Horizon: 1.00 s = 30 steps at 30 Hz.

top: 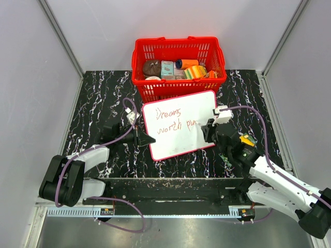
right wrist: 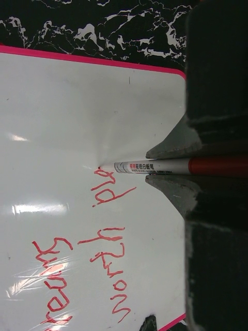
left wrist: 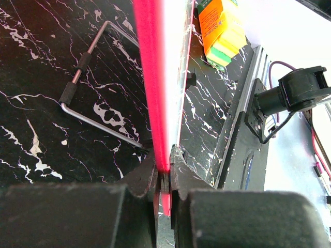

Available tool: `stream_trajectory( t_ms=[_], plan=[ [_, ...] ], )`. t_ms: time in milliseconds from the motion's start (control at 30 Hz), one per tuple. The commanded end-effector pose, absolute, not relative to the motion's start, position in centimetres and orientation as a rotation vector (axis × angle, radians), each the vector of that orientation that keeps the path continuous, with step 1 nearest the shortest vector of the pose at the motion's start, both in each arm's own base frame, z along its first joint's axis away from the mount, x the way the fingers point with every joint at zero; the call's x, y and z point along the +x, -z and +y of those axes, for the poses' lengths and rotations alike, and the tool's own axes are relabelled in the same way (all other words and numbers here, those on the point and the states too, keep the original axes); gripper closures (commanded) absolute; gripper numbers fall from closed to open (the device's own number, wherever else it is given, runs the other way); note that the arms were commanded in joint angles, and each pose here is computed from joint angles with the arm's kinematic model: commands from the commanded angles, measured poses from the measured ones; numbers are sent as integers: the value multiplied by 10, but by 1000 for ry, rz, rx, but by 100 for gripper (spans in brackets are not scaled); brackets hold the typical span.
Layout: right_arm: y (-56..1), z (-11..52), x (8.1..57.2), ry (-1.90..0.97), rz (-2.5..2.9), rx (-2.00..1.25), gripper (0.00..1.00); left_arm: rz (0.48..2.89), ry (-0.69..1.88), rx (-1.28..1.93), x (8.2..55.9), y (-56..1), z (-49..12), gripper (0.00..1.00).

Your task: Write a sentence on the whiteboard

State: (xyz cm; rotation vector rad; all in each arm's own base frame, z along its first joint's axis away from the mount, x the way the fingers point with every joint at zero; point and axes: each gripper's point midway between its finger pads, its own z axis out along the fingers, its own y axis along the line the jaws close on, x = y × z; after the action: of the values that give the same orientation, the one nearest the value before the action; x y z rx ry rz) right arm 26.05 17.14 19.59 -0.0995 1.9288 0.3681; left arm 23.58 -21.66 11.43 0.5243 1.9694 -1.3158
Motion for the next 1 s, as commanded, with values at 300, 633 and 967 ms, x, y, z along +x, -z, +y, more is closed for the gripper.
stream_trajectory(
  t_ms=[300,633,967],
  plan=[
    [-239,168,276,-372,1795,-31,100,1901,1125,563,265,-116,-209,100],
    [-224,168,277,-352,1829,-32,100,1904,1124,563,264,-115,-208,100],
    [-201,164,265,-358,1905,-35,100,1903,1125,564,264,-115,-209,100]
  ],
)
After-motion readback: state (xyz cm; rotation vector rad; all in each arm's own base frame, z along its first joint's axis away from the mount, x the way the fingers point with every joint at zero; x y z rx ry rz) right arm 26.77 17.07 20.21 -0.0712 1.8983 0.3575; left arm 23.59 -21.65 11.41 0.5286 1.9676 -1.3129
